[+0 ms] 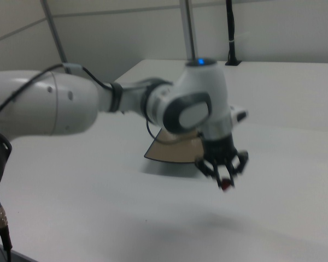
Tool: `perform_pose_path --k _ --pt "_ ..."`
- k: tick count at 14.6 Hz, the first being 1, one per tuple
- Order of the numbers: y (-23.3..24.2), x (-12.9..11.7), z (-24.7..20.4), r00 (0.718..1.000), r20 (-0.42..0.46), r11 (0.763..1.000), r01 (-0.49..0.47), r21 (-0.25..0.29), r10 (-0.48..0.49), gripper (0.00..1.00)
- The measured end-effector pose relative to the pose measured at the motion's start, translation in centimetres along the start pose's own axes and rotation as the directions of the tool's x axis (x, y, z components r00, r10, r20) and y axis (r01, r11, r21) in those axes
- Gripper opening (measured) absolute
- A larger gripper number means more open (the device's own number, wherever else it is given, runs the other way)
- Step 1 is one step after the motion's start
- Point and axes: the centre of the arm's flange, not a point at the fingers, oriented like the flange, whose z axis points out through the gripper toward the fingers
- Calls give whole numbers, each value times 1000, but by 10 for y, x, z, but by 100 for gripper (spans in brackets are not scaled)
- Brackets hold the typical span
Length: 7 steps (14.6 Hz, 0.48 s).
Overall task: Strawberries on a ceramic plate
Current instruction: 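Carry the strawberry over the ceramic plate and lower it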
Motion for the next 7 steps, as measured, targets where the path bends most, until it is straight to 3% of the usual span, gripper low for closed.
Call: perform_pose_path --k 4,7 --pt "-36 63 -58 991 -127 999 -41 17 43 32" --pt "-73 103 -73 984 -156 996 -85 23 87 32"
